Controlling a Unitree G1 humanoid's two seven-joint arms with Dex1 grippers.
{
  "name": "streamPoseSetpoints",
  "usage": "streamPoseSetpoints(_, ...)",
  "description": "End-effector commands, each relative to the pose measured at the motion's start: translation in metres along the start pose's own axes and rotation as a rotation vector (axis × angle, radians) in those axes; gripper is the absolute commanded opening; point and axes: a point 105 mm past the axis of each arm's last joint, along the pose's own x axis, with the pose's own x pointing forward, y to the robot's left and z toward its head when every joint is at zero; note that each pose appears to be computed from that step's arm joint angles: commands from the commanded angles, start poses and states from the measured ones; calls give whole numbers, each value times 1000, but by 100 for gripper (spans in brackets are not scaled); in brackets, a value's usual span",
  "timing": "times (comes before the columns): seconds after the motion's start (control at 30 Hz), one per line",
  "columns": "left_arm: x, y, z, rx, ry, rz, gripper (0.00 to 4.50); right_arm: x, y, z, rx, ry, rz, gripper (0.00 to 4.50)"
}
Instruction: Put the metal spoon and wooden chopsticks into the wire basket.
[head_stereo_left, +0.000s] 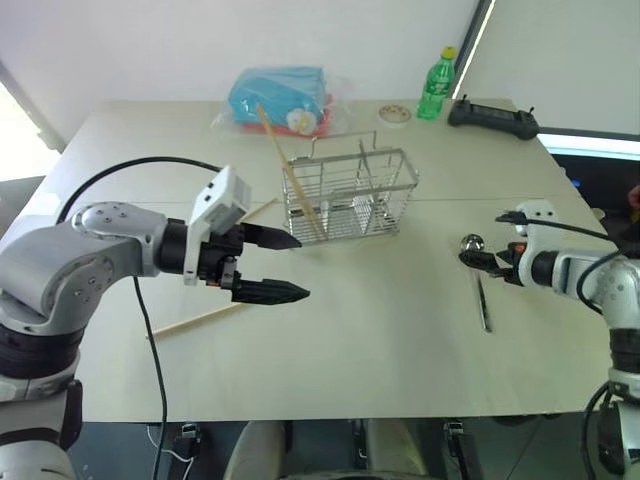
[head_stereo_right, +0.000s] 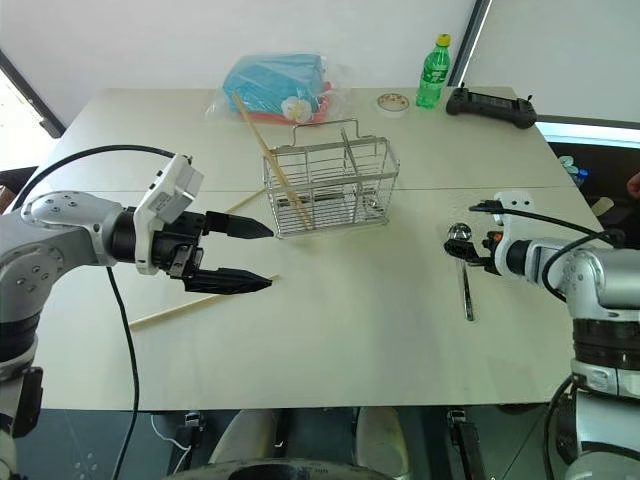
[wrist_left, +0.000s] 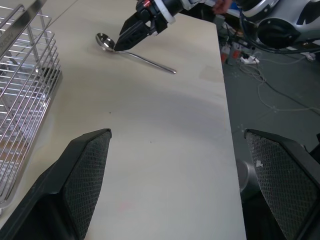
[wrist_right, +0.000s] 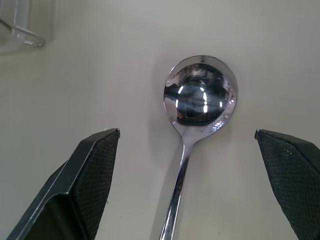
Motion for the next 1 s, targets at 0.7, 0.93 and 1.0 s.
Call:
streamPoseSetpoints(0.7, -2, -5, 21, 61, -44, 10, 450, 23, 5, -23, 83, 193, 51, 3)
streamPoseSetpoints(0.93, -3, 1, 25, 71, -58, 22, 450, 16, -5, -19, 90, 140, 18, 3)
streamPoseSetpoints(1.0, -3, 4, 28, 74, -66, 30, 450, 11, -8, -12, 76, 94, 12, 3)
